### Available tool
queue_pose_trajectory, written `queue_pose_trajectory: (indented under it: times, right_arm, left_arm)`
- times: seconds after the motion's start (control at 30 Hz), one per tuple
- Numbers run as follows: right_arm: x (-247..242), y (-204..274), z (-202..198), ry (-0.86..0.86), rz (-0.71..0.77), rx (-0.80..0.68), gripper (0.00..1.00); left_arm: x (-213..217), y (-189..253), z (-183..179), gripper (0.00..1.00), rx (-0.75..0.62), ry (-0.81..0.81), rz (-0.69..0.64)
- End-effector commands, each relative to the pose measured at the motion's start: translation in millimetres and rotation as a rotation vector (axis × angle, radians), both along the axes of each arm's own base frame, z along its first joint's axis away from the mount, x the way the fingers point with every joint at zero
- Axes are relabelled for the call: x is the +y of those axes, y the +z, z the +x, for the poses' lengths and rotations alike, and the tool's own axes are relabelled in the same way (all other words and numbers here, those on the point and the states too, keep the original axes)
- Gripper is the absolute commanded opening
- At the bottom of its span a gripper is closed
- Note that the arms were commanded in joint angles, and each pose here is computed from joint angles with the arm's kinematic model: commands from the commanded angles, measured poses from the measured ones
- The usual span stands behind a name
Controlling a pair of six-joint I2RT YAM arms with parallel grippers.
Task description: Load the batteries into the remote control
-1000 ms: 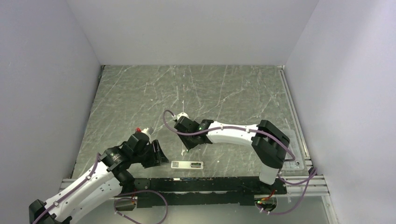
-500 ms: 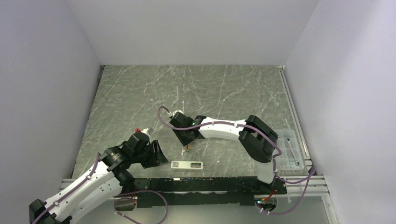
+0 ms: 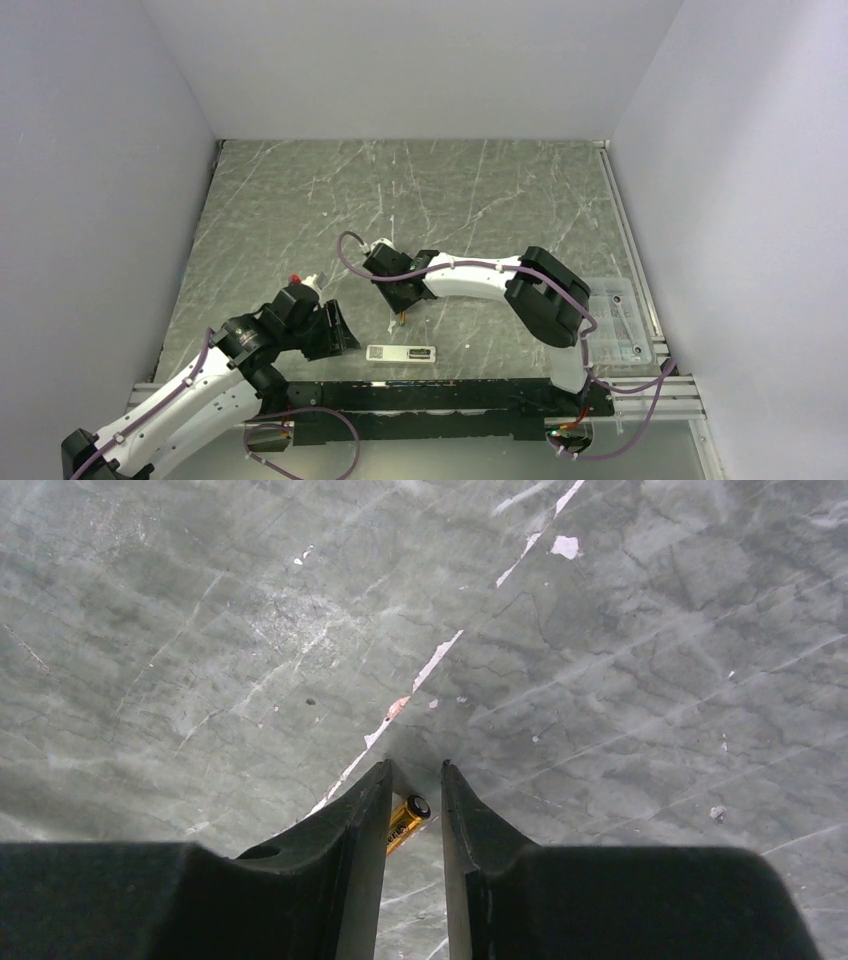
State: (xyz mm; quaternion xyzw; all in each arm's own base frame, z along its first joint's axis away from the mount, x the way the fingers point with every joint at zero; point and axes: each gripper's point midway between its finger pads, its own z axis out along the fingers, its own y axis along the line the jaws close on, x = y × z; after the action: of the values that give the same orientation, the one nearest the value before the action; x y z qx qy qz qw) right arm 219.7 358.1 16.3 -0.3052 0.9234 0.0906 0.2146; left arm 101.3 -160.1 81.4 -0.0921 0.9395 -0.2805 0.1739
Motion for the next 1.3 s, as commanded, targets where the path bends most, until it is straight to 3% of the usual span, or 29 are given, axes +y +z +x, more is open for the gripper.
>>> queue_pose_trajectory:
  times: [0.0,0.7,1.0,1.27]
  right_arm:
    - [-16.0,-2.4,-0.5,-0.025,-0.031,-0.016,0.27]
    - [-45.1,1.1,-28.8,-0.135,-0.037,0.005,0.25]
    - [-36.3,45.3,-20.0,-0.088,0.031,-0.062,0.35]
    - [-25.8,53.1,-37.8,0.1,0.101,-0.023,0.46]
  left_arm:
    - [-4.8,14.7,6.1,0.55,-0.032,0.015,-0.033]
    - [-5.5,14.4,5.5,0.54,-0.036,0.01,-0.041]
    - [-5.5,15.3,5.1,0.54,-0.039,0.009,-0.045]
    - [-6.6,15.5,4.5,0.54,-0.037,0.006,-0.052]
